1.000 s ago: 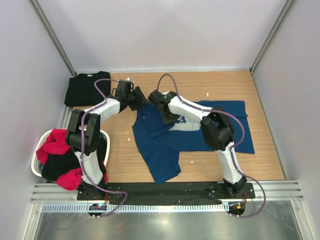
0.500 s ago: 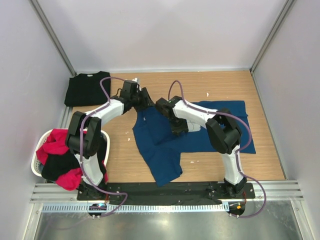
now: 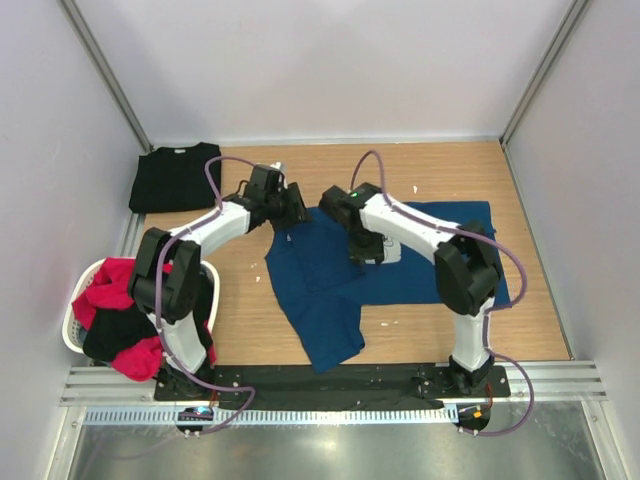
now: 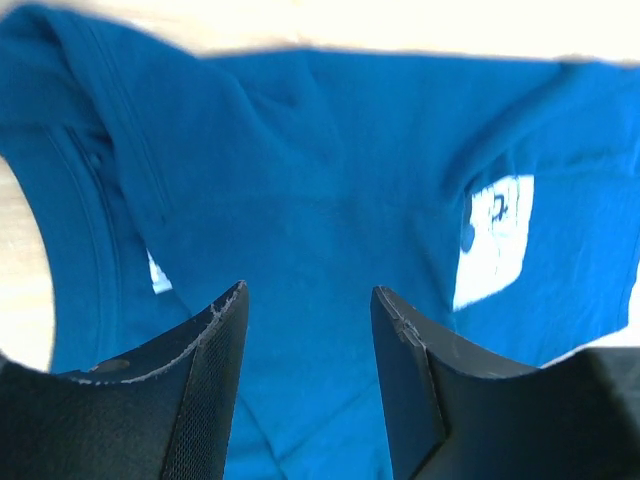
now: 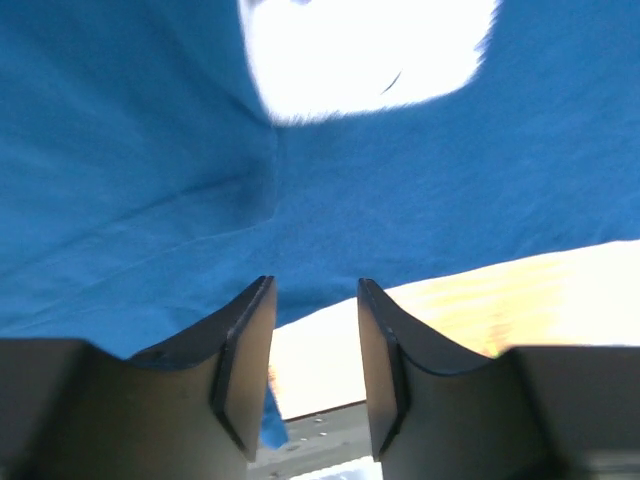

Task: Fold and stack the t-shirts
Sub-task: Fold the tshirt

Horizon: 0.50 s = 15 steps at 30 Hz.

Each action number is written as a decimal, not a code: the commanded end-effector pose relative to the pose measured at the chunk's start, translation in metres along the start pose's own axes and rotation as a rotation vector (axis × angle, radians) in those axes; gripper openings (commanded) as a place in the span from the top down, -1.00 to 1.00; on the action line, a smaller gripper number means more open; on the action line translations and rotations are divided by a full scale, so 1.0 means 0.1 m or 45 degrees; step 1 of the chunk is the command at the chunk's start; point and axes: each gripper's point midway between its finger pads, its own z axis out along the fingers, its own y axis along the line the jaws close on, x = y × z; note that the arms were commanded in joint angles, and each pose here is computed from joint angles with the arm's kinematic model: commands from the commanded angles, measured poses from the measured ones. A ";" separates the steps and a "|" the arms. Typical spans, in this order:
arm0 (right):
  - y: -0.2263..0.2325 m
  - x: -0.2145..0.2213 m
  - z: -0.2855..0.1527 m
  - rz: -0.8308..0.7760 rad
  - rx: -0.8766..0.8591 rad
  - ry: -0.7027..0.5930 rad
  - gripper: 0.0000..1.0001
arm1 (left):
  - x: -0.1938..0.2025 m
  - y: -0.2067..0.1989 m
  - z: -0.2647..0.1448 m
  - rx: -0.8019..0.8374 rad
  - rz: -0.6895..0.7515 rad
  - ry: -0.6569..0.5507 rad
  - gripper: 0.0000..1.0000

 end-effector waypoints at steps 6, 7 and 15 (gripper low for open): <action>-1.10 -0.97 -0.27 0.579 -0.112 -0.340 0.07 | -0.05 -0.38 -0.05 0.007 0.105 -0.067 -0.06; -1.20 -1.12 -0.25 0.627 -0.118 -0.408 0.05 | -0.04 -0.34 0.05 -0.024 0.098 -0.061 -0.04; -2.09 -1.74 0.43 0.852 -0.102 -0.581 0.03 | -0.24 -0.16 0.54 -0.205 -0.034 -0.157 0.05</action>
